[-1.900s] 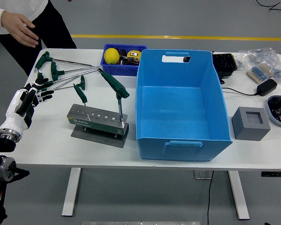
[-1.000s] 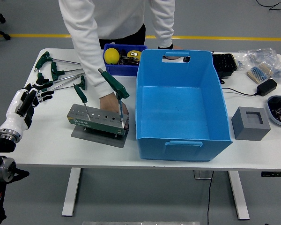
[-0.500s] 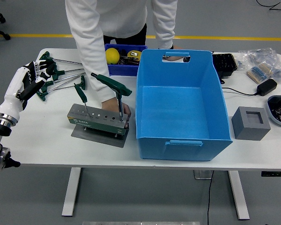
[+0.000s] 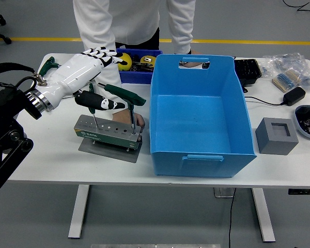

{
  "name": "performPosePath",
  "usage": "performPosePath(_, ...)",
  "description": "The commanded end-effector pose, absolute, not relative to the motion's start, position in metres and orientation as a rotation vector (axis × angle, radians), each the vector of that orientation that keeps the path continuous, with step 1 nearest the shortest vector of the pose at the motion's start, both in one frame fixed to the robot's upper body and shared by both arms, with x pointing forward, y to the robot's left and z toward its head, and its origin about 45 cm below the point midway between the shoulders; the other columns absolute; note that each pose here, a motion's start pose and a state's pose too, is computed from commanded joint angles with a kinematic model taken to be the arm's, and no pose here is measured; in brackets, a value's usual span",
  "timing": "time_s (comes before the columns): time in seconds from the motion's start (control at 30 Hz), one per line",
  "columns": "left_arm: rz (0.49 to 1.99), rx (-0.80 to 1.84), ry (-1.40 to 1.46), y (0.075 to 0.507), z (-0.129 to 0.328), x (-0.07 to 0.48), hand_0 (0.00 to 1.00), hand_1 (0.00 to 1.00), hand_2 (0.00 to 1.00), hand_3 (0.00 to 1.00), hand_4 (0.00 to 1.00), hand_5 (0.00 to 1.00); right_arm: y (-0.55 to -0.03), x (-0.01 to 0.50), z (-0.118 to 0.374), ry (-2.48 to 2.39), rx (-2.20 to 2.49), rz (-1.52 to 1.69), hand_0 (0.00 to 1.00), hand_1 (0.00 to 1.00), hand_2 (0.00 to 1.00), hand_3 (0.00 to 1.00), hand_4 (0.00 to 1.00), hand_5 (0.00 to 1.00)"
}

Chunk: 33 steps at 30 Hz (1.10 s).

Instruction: Lift tool from toolbox,place it in box,lift tool from toolbox,place it in box

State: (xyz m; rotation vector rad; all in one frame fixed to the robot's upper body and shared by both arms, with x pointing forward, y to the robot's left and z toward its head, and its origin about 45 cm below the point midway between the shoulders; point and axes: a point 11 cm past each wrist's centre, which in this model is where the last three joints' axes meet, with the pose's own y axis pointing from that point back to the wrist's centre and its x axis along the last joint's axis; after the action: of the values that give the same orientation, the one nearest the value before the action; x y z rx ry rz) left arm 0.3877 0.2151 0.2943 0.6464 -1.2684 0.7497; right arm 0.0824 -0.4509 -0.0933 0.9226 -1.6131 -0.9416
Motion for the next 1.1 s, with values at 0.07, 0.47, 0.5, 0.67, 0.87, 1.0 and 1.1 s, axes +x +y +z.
performPosePath(0.07, 0.696, 0.682, -1.267, 0.207, 0.287, 0.390, 0.998, 0.998, 0.998, 0.930, 0.998, 0.492, -0.451, 0.082, -0.093, -1.613, 0.921, -0.943, 0.730, 0.708, 0.758, 0.592, 0.830, 0.724)
performPosePath(0.47, 0.649, 0.791, -1.248, 0.192, 0.263, 0.411, 0.825, 0.814, 0.852, 0.849, 0.998, 0.541, -0.451, 0.082, -0.093, -1.607, 0.921, -0.940, 0.728, 0.706, 0.756, 0.591, 0.828, 0.721)
performPosePath(0.5, 0.648, 0.798, -1.251, 0.192, 0.262, 0.412, 0.825, 0.814, 0.852, 0.849, 0.998, 0.541, -0.451, 0.082, -0.093, -1.607, 0.922, -0.938, 0.728, 0.706, 0.756, 0.591, 0.828, 0.721)
performPosePath(0.67, 0.633, 0.842, -1.259, 0.193, 0.253, 0.417, 0.731, 0.635, 0.677, 0.780, 0.998, 0.571, -0.452, 0.082, -0.093, -1.609, 0.921, -0.937, 0.730, 0.706, 0.755, 0.591, 0.828, 0.721)
performPosePath(0.87, 0.594, 0.851, -1.293, 0.186, 0.245, 0.414, 0.591, 0.510, 0.578, 0.679, 0.998, 0.586, -0.453, 0.083, -0.092, -1.610, 0.922, -0.934, 0.730, 0.704, 0.756, 0.590, 0.828, 0.721)
performPosePath(1.0, 0.601, 0.812, -1.324, 0.179, 0.248, 0.412, 0.453, 0.359, 0.422, 0.565, 0.998, 0.596, -0.453, 0.083, -0.092, -1.611, 0.921, -0.934, 0.731, 0.704, 0.755, 0.590, 0.829, 0.720)
performPosePath(1.1, 0.619, 0.776, -1.345, 0.174, 0.251, 0.412, 0.453, 0.359, 0.422, 0.565, 0.998, 0.596, -0.453, 0.083, -0.092, -1.611, 0.921, -0.933, 0.731, 0.704, 0.755, 0.590, 0.829, 0.720)
